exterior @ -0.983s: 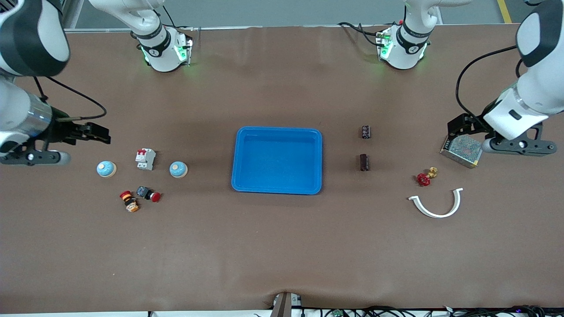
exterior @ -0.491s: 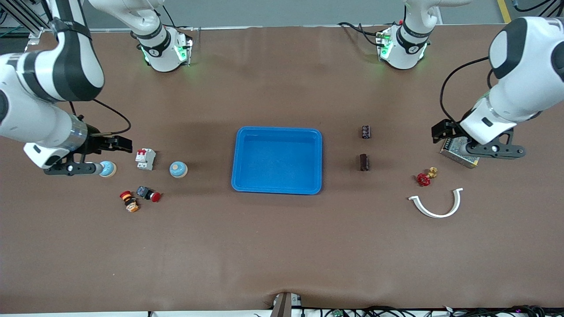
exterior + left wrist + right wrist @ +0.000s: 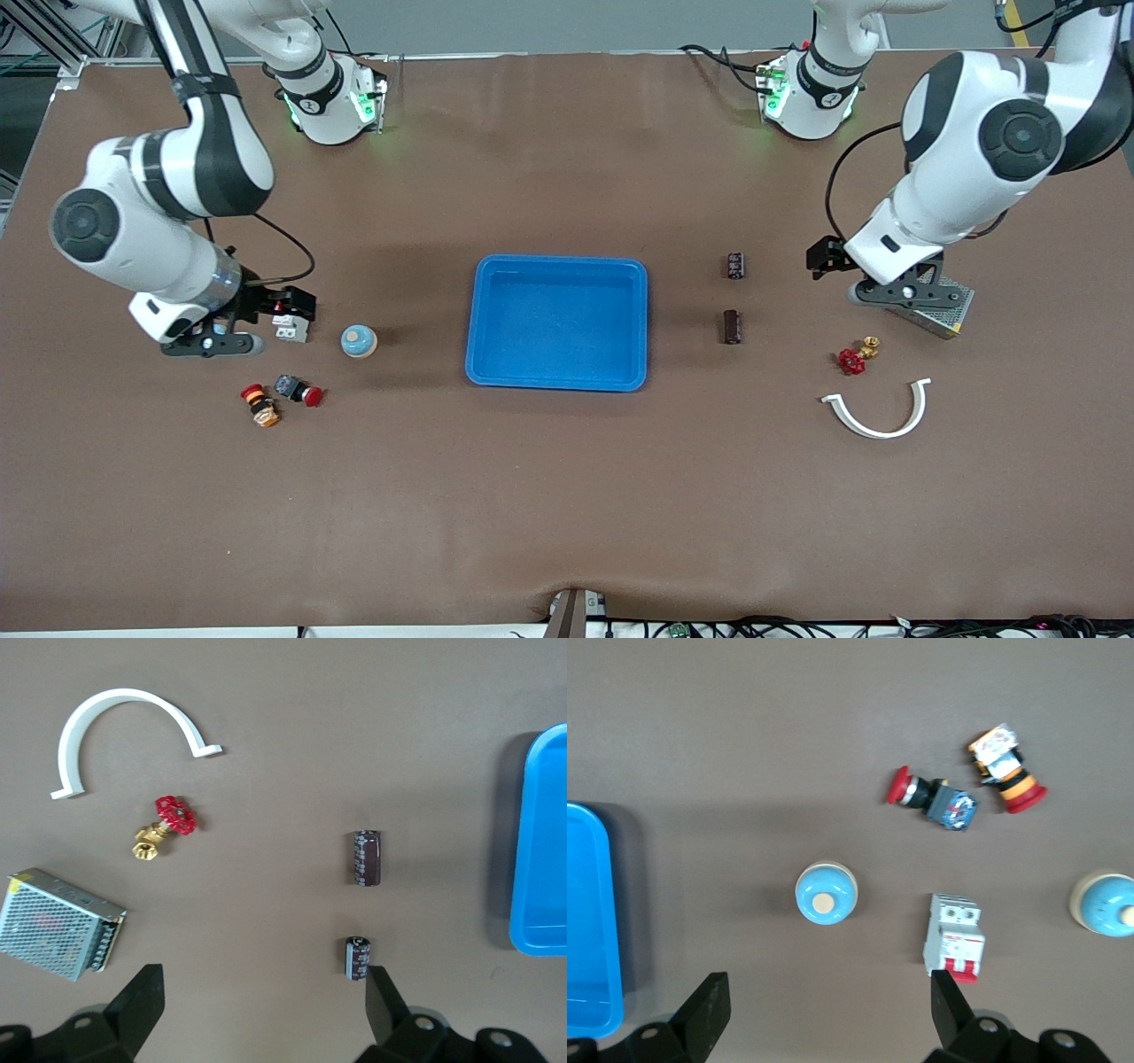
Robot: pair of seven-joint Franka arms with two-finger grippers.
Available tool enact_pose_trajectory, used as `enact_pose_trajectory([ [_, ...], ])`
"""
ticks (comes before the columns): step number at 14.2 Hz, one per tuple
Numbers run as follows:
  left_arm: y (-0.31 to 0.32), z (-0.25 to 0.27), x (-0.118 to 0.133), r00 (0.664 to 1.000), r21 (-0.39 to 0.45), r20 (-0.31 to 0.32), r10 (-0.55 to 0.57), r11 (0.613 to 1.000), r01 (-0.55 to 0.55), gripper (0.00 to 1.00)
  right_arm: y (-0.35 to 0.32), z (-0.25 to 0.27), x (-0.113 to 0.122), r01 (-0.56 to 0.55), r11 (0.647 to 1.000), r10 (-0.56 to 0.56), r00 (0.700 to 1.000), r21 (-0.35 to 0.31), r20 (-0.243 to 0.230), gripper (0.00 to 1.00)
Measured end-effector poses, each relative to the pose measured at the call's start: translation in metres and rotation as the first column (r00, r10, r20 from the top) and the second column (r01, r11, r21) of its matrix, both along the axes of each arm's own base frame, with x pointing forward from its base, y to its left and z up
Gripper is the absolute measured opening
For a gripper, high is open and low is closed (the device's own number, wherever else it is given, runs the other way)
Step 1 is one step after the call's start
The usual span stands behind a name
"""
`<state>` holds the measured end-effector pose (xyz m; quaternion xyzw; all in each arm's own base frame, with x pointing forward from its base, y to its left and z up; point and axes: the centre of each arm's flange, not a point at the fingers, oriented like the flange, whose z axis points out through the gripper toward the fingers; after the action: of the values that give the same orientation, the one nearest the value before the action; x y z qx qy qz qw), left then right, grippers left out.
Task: Place electrolytic capacitor and blue bell in tray
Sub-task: 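Move the right gripper to a blue bell while the left gripper nears capacitors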
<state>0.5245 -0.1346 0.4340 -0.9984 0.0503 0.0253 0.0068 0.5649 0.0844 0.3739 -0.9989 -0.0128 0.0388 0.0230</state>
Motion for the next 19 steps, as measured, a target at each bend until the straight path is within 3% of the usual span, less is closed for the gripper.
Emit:
enact_pose_trajectory([
  [7,-0.02,-0.043,-0.031,0.997,-0.003,0.0,0.071,0.997,-0.071,1.0,0.01,-0.051,-0.011,-0.012,1.0,0.012,1.0,-0.005,0.015,1.0],
  [19,-0.059,-0.153,-0.092,0.992,-0.03,0.007,0.128,0.991,-0.128,1.0,0.024,-0.132,-0.013,-0.036,0.999,0.036,0.999,-0.021,-0.025,1.0],
])
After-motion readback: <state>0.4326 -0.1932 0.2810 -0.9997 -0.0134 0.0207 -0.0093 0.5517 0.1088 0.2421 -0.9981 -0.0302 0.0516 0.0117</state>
